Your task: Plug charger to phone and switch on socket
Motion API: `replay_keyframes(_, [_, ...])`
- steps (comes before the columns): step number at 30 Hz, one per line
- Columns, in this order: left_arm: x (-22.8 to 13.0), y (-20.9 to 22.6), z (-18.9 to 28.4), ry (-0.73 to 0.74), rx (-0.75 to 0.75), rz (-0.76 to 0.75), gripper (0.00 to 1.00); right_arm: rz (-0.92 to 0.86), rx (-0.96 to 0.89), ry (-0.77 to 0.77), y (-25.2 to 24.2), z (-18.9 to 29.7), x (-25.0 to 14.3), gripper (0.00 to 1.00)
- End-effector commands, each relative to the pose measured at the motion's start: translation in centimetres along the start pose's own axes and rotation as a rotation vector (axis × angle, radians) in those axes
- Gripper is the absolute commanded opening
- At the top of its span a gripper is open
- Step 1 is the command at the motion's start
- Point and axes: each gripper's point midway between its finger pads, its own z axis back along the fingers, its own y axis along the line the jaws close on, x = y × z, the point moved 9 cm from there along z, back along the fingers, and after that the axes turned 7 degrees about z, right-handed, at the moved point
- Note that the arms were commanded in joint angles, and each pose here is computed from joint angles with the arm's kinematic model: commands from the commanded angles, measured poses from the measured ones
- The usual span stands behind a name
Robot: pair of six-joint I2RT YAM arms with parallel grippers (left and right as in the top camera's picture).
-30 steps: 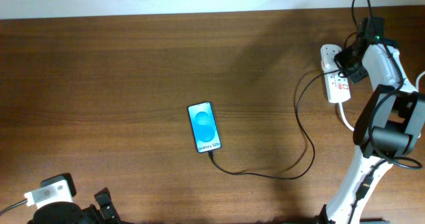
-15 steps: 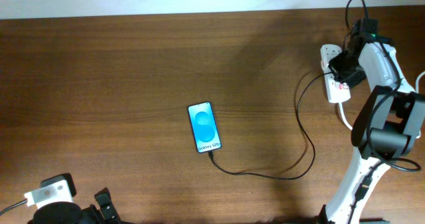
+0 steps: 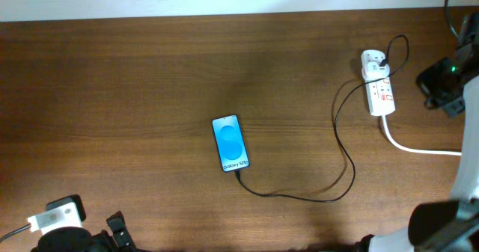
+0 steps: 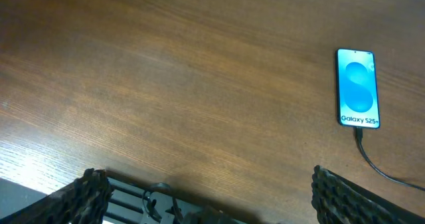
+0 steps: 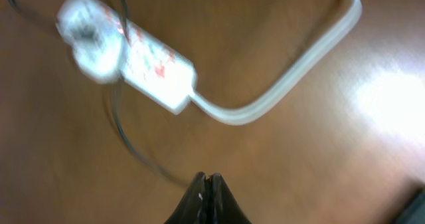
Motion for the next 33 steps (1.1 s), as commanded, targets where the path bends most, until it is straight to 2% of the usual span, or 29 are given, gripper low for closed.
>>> replay_keyframes(1, [0.0,0.0,0.0,-0.002,-0.003,-0.004,0.99,0.132,0.063,0.006,1.0,4.6,-4.6,0.04])
replay_keyframes(7, [0.0,0.0,0.0,-0.002,-0.002,-0.004,0.99,0.486,0.181,0.073,3.9,9.7,-14.1,0.04])
replay_keyframes(11, [0.0,0.0,0.0,-0.002,-0.002,-0.005,0.99,0.643,0.224,0.052,5.1,11.1,-17.4,0.04])
replay_keyframes(20, [0.0,0.0,0.0,-0.002,-0.002,-0.004,0.99,0.655,0.225,-0.084,1.1,13.9,-17.6,0.04])
replay_keyframes(23, [0.0,0.0,0.0,-0.002,-0.002,-0.005,0.99,0.664,0.221,-0.177,-1.0,15.1,-17.2,0.04])
replay_keyframes(31, [0.0,0.0,0.0,-0.002,-0.002,-0.005,0.99,0.694,0.376,-0.374,-8.4,18.8,-18.0,0.05])
replay_keyframes(33, [0.0,0.0,0.0,-0.002,-0.002,-0.005,0.99,0.663,0.429,-0.427,-10.9,19.6,-18.4,0.27])
